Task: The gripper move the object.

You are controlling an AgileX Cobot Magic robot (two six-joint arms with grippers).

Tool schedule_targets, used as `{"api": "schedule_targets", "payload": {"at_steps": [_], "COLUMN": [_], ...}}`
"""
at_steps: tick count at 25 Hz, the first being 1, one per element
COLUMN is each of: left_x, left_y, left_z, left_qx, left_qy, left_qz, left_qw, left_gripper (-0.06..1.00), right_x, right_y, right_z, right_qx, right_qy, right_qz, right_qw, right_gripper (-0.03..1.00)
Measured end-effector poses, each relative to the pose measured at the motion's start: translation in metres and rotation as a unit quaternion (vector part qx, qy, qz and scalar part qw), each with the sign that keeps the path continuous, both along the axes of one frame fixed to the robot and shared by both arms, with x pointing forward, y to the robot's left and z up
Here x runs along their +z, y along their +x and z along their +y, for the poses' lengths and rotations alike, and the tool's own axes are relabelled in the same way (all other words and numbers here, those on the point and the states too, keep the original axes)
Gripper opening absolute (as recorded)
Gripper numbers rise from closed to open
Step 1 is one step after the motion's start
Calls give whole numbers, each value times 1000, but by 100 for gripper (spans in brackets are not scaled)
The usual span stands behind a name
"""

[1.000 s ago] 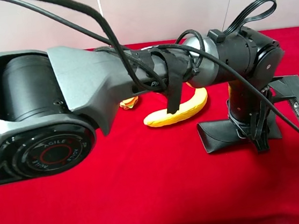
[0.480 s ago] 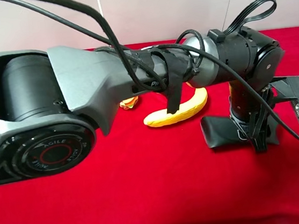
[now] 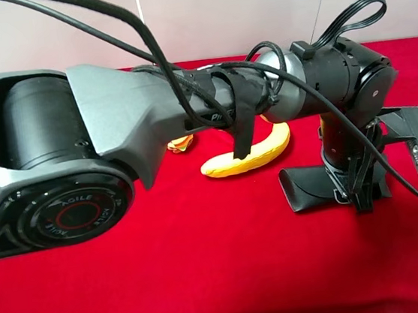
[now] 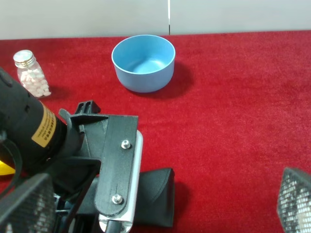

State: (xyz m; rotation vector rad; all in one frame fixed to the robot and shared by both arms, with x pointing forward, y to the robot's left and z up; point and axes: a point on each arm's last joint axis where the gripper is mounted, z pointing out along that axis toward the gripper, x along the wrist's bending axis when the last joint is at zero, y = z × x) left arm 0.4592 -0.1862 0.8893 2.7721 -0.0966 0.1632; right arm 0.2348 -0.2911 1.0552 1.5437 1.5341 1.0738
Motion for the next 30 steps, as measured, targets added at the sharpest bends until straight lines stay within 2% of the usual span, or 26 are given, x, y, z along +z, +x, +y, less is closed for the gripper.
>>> {"api": "schedule_targets", "payload": {"at_steps": [6, 10, 16, 19, 24, 30], "left_x": [3, 27, 84, 121, 177, 227], "left_y": [0, -1, -1, -4, -16, -27], "left_z": [0, 3, 22, 34, 61, 86], "left_qx": [0, -11, -22, -22, -19, -15], "left_qy": [-1, -4, 21, 21, 30, -10], "left_qz": [-1, -13, -46, -62, -60, -80], "left_qw": [1000, 1000, 998, 998, 998, 997], "left_gripper": [95, 98, 99, 99, 99, 99], "right_x": [0, 0, 0, 0, 0, 0], "right_y": [0, 0, 0, 0, 0, 0], "right_z": [0, 0, 0, 0, 0, 0], "right_qx": [0, 0, 0, 0, 0, 0], "right_qy": [0, 0, 0, 0, 0, 0], "right_qz": [0, 0, 0, 0, 0, 0], "right_qw": [1000, 1000, 1000, 1000, 1000, 1000], "right_gripper": [69, 69, 69, 69, 69, 69]}}
